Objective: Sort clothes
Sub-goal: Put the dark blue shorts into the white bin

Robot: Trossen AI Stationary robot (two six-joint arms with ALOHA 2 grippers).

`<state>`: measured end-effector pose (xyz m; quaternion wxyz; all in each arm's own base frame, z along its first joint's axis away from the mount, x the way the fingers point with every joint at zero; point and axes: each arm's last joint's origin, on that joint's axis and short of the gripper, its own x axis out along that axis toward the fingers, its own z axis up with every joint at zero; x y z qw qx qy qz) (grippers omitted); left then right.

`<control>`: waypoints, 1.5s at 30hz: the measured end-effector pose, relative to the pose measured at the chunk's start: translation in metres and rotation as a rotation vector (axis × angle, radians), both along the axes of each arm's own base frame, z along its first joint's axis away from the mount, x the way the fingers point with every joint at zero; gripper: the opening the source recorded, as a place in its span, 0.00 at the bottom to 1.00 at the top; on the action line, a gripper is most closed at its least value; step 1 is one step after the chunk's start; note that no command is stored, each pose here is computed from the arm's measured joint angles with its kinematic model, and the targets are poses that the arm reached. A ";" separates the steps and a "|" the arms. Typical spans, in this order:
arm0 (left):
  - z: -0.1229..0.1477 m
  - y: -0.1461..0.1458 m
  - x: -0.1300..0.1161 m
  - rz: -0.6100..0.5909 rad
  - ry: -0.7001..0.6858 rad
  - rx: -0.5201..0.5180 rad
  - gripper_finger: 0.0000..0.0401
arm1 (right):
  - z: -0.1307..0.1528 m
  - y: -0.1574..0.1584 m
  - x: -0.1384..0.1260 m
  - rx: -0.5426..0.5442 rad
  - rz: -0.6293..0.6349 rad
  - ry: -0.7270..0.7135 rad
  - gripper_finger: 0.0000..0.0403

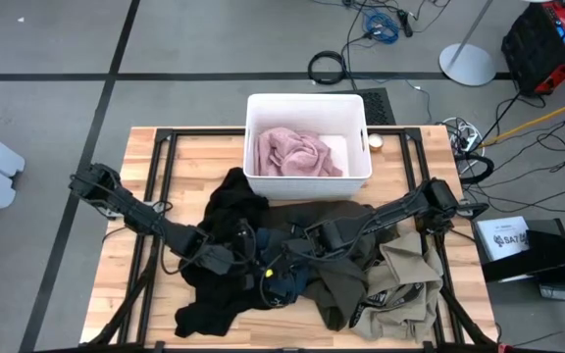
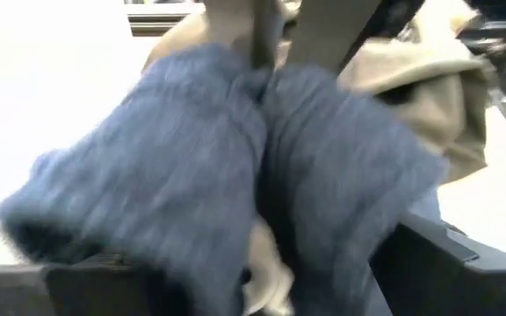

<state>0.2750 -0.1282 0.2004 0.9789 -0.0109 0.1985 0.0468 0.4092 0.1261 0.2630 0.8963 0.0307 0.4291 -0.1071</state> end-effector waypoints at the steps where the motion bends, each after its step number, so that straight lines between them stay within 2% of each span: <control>1: 0.001 -0.001 0.000 -0.023 -0.004 -0.012 0.73 | -0.001 0.000 0.000 0.000 0.000 0.002 0.02; 8: 0.002 -0.001 0.001 -0.024 -0.017 -0.018 0.73 | -0.009 0.004 0.009 0.041 0.041 -0.019 0.02; 16: 0.001 -0.001 0.000 -0.025 -0.008 -0.021 0.70 | -0.008 0.004 0.011 0.040 0.084 -0.027 0.02; 19: 0.000 -0.001 0.000 -0.024 0.001 -0.017 0.63 | -0.008 0.005 0.012 0.037 0.094 -0.035 0.05; 26: -0.002 -0.001 -0.001 -0.026 0.022 -0.007 0.31 | -0.003 0.005 0.010 -0.015 0.162 -0.037 0.20; 33: 0.000 0.000 0.000 -0.023 0.017 -0.009 0.05 | 0.031 0.001 -0.006 -0.013 0.177 -0.103 0.31; 38: 0.000 0.000 0.000 -0.022 0.019 -0.005 0.05 | 0.045 0.007 -0.017 -0.007 0.197 -0.116 0.33; 41: -0.001 0.002 -0.001 -0.015 0.028 0.010 0.05 | 0.052 0.010 -0.034 -0.014 0.211 -0.047 0.32; 45: 0.020 0.004 -0.008 -0.034 -0.041 0.042 0.05 | 0.059 0.008 -0.064 -0.032 0.077 0.075 0.31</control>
